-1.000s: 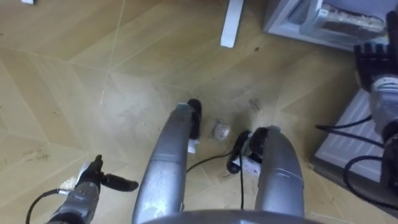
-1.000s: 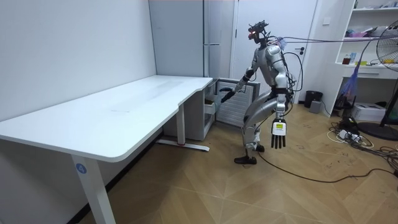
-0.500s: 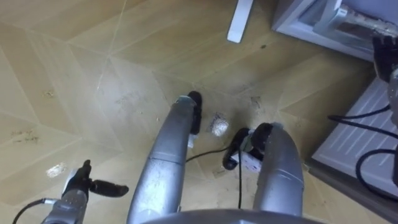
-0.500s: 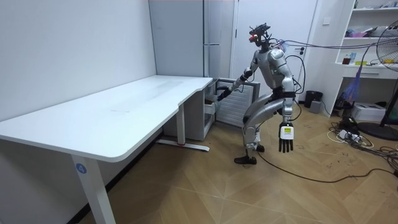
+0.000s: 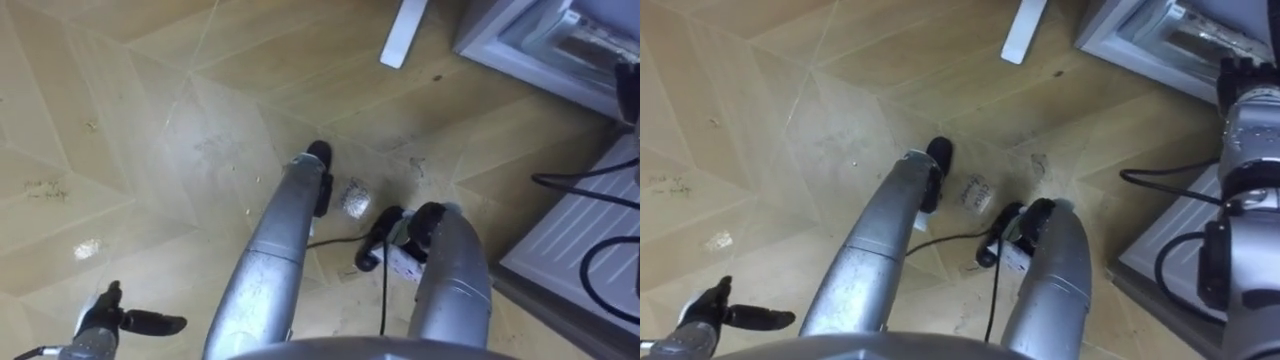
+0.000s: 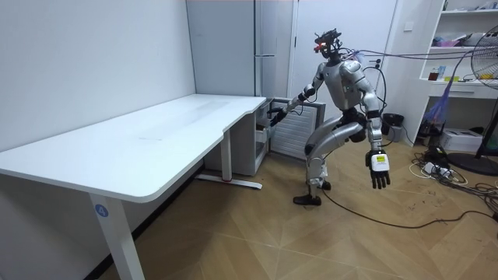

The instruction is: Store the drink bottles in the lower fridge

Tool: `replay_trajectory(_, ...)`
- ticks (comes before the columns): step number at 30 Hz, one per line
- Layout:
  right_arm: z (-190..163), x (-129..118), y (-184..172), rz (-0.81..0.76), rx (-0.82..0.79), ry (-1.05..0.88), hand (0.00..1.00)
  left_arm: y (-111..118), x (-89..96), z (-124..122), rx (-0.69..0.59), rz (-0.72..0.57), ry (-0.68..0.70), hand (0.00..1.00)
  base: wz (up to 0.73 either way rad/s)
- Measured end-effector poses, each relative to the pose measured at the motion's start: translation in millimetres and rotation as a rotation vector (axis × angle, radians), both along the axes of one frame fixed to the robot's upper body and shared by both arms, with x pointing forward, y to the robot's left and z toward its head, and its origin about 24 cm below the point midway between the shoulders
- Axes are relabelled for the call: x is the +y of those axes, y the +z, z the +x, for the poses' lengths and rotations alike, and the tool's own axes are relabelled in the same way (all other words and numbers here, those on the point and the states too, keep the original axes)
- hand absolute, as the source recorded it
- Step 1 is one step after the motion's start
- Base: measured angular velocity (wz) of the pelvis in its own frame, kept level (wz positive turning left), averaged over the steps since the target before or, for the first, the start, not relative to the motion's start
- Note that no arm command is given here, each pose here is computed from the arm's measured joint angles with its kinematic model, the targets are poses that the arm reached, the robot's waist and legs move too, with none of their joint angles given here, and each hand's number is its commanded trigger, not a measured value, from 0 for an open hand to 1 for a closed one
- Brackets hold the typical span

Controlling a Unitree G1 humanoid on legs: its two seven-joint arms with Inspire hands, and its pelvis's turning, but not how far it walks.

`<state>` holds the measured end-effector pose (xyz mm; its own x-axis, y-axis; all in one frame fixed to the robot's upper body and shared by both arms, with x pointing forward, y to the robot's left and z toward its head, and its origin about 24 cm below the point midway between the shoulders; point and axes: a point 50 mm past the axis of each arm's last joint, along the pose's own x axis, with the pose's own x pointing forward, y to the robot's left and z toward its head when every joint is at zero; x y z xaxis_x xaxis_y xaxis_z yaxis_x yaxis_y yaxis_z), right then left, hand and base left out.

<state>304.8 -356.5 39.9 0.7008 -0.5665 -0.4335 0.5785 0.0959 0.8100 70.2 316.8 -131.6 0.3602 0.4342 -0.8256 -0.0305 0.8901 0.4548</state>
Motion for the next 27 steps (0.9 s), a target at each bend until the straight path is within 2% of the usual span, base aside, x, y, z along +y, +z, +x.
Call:
replay_trajectory(9,17.2,5.0,22.7,0.003,-0.011,-0.037,0.0,2.5,4.5,-9.2,-0.008,0.021,0.009,0.0,0.1)
replay_trajectory(22,23.1,8.3,32.1,-0.013,0.002,-0.058,0.0,3.7,7.7,-15.3,-0.019,0.031,0.031,0.0,0.05)
replay_trajectory(27,22.8,8.0,32.1,-0.013,0.003,-0.063,0.0,3.0,8.2,-26.4,-0.005,0.03,0.042,0.0,0.01)
